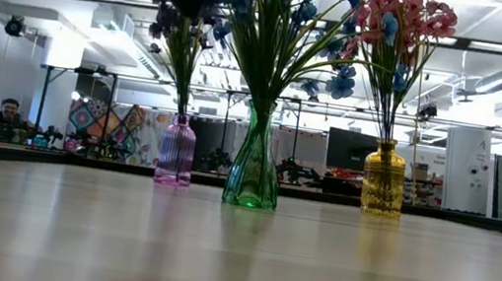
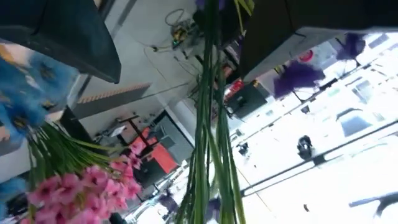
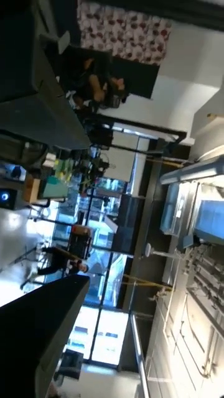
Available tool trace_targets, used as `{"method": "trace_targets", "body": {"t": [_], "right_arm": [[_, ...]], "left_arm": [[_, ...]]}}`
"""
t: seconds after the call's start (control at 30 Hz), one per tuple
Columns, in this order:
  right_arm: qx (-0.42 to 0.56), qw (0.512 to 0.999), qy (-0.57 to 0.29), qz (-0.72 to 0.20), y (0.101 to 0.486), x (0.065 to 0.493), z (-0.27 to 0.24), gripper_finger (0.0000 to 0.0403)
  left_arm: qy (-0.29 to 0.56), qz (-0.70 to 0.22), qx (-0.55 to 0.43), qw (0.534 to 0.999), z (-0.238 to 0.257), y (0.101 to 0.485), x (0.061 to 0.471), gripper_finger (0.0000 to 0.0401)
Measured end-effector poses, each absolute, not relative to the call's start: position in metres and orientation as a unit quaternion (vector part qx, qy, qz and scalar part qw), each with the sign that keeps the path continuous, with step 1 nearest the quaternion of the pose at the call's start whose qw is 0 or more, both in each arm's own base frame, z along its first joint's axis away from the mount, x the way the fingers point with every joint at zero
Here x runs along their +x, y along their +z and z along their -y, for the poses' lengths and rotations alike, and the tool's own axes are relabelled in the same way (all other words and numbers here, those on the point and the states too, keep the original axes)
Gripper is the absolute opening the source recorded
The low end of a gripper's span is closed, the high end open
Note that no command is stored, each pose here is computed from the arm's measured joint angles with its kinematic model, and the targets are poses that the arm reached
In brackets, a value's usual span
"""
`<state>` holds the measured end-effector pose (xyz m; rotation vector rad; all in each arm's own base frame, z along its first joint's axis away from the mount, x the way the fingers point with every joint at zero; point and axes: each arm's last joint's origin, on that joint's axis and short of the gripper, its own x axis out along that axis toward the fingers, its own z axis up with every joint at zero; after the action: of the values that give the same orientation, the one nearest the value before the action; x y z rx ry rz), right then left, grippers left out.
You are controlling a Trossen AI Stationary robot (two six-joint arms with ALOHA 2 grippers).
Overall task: Sort flowers into vase by color
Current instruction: Put the violet flowers into the violet vase
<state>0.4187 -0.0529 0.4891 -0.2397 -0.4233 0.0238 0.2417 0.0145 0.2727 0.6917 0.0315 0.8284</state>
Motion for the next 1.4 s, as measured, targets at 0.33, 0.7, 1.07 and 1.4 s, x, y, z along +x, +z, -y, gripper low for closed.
{"method": "trace_targets", "body": {"t": [0.33, 0.7, 1.07, 1.4], "right_arm": [[-0.109, 0.972, 0.022, 0.208, 0.493, 0.417, 0.052, 0.0341], [-0.106, 0.972, 0.027, 0.209, 0.493, 0.417, 0.05, 0.0341], [-0.102, 0.971, 0.043, 0.212, 0.493, 0.417, 0.047, 0.0341], [-0.096, 0.975, 0.041, 0.195, 0.49, 0.419, 0.047, 0.0341]], "left_arm": [[0.41, -0.049, 0.332, 0.848, -0.031, 0.283, 0.249, 0.031], [0.418, -0.051, 0.329, 0.845, -0.035, 0.291, 0.251, 0.029], [0.424, -0.072, 0.319, 0.845, -0.038, 0.291, 0.253, 0.011], [0.42, -0.078, 0.308, 0.85, -0.037, 0.288, 0.254, 0.0002]]}}
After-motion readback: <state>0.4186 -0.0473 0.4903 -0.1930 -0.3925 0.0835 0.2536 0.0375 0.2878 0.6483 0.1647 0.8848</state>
